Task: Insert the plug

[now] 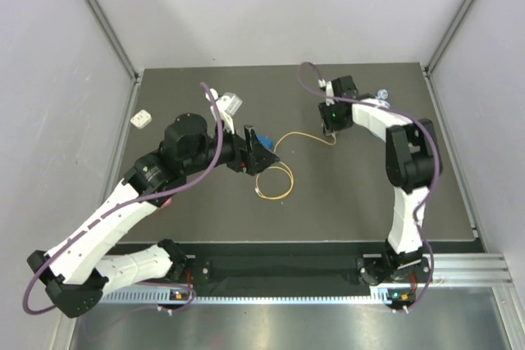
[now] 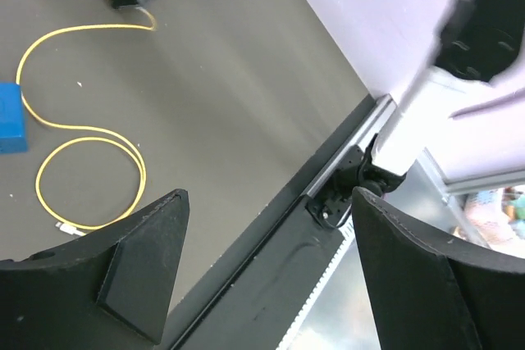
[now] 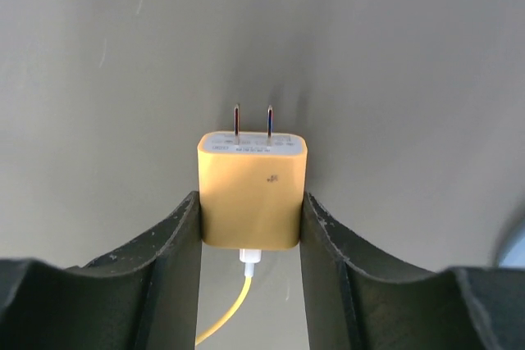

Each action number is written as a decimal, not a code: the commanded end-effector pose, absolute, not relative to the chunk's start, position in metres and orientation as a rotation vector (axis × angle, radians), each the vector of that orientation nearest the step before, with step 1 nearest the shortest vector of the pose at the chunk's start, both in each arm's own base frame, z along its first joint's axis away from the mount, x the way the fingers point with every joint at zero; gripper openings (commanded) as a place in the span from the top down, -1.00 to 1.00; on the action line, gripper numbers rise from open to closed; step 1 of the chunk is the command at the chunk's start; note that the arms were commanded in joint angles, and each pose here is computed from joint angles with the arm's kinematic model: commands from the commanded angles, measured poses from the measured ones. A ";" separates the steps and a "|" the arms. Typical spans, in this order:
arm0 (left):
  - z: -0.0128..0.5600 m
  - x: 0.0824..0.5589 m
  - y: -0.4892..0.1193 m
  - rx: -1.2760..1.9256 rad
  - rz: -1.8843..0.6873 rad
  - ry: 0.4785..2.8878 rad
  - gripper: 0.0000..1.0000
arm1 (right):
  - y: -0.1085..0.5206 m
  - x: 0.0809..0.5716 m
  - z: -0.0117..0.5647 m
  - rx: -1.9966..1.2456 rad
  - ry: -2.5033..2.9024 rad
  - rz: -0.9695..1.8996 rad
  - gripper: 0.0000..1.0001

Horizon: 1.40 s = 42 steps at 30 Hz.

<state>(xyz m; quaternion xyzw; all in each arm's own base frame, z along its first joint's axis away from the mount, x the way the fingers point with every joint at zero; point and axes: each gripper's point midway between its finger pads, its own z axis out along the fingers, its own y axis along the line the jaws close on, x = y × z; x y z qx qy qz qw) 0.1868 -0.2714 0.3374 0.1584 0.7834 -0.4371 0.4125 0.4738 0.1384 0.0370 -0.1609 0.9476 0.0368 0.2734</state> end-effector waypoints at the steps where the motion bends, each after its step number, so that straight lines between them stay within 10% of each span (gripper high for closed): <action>1: 0.362 0.194 -0.273 0.395 -1.204 1.947 -0.67 | 0.150 0.467 0.140 -0.467 2.249 0.176 1.00; 17: 0.320 0.258 -0.274 0.457 -1.310 2.042 -0.45 | 0.237 0.301 0.270 -0.858 1.748 0.451 1.00; 42: 0.276 0.274 -0.304 0.527 -1.462 2.077 -0.39 | 0.288 0.258 0.282 -1.009 1.665 0.454 1.00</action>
